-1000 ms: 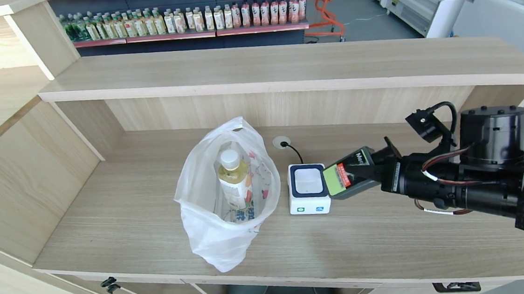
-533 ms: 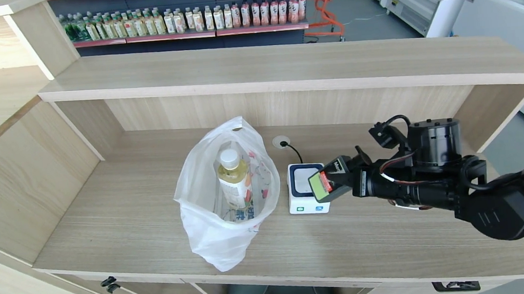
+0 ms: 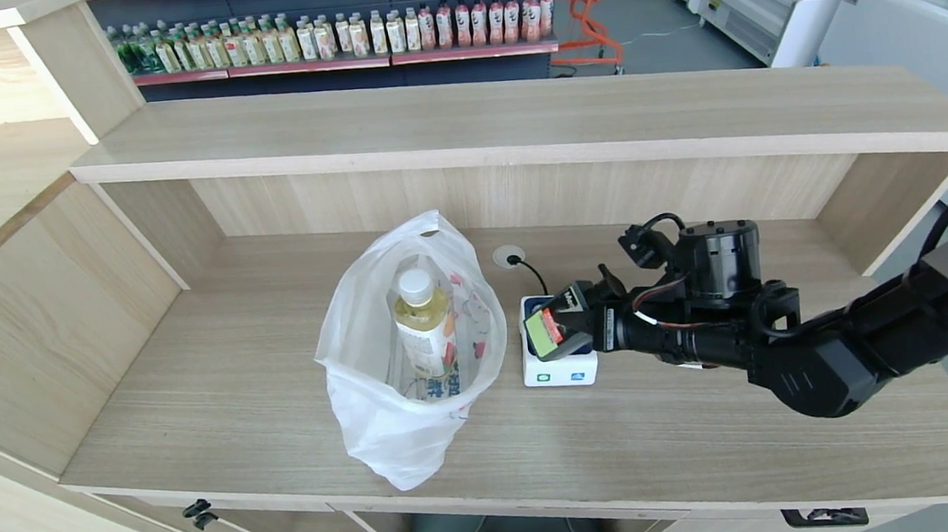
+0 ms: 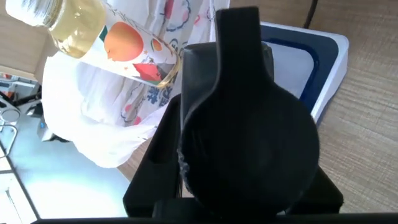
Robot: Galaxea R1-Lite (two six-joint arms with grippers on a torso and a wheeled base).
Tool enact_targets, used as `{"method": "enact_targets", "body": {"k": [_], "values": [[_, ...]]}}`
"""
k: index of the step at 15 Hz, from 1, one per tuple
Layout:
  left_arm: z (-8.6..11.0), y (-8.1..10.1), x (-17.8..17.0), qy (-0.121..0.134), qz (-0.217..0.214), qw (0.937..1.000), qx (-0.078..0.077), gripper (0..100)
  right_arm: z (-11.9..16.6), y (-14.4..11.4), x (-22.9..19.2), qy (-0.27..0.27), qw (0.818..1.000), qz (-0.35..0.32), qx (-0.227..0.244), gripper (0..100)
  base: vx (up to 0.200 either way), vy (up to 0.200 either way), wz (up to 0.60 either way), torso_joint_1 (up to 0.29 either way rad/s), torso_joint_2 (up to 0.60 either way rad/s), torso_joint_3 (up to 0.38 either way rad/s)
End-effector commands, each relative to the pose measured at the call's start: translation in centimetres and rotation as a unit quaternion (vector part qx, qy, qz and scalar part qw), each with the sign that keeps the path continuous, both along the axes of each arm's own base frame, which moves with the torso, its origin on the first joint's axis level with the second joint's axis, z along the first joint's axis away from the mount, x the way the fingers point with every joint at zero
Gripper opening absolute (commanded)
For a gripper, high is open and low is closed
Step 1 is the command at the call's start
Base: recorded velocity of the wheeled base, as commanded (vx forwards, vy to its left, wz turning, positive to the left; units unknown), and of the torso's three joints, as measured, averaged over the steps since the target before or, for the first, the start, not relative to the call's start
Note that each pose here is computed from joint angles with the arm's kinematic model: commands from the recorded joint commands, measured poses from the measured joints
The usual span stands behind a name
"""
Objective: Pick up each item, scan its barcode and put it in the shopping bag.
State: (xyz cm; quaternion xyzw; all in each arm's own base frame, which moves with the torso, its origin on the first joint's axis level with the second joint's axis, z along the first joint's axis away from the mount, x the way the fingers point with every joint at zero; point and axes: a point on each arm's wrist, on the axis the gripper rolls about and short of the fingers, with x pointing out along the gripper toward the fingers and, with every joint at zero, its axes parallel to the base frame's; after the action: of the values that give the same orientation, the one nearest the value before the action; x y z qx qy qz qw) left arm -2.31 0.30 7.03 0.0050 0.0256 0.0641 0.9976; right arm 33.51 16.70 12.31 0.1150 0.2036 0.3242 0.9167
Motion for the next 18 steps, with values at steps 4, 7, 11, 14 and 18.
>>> {"method": "enact_targets", "body": {"k": [4,7,11,14,18], "values": [[0.0,0.0,0.0,0.001,0.0,1.0,0.001,100,-1.1,0.5,0.9,-0.001,1.0,0.006,-0.014,0,0.0,0.0,0.0,0.0,0.0,0.0],[0.0,0.0,0.0,0.001,0.0,1.0,0.0,100,-0.7,0.3,0.9,-0.007,1.0,0.004,-0.01,0,0.0,0.0,0.0,0.0,0.0,0.0],[0.0,0.0,0.0,0.001,0.0,1.0,0.0,100,8.2,-0.7,-3.1,-0.12,0.991,0.014,0.058,0,0.0,0.0,0.0,0.0,0.0,0.0],[0.0,0.0,0.0,0.0,0.0,1.0,0.0,100,9.7,-2.9,-5.4,-0.305,0.948,0.025,-0.08,0,0.0,0.0,0.0,0.0,0.0,0.0],[0.0,0.0,0.0,0.0,0.0,1.0,0.0,100,8.0,-4.0,-7.8,-0.342,0.935,0.022,-0.091,0,0.0,0.0,0.0,0.0,0.0,0.0]]}}
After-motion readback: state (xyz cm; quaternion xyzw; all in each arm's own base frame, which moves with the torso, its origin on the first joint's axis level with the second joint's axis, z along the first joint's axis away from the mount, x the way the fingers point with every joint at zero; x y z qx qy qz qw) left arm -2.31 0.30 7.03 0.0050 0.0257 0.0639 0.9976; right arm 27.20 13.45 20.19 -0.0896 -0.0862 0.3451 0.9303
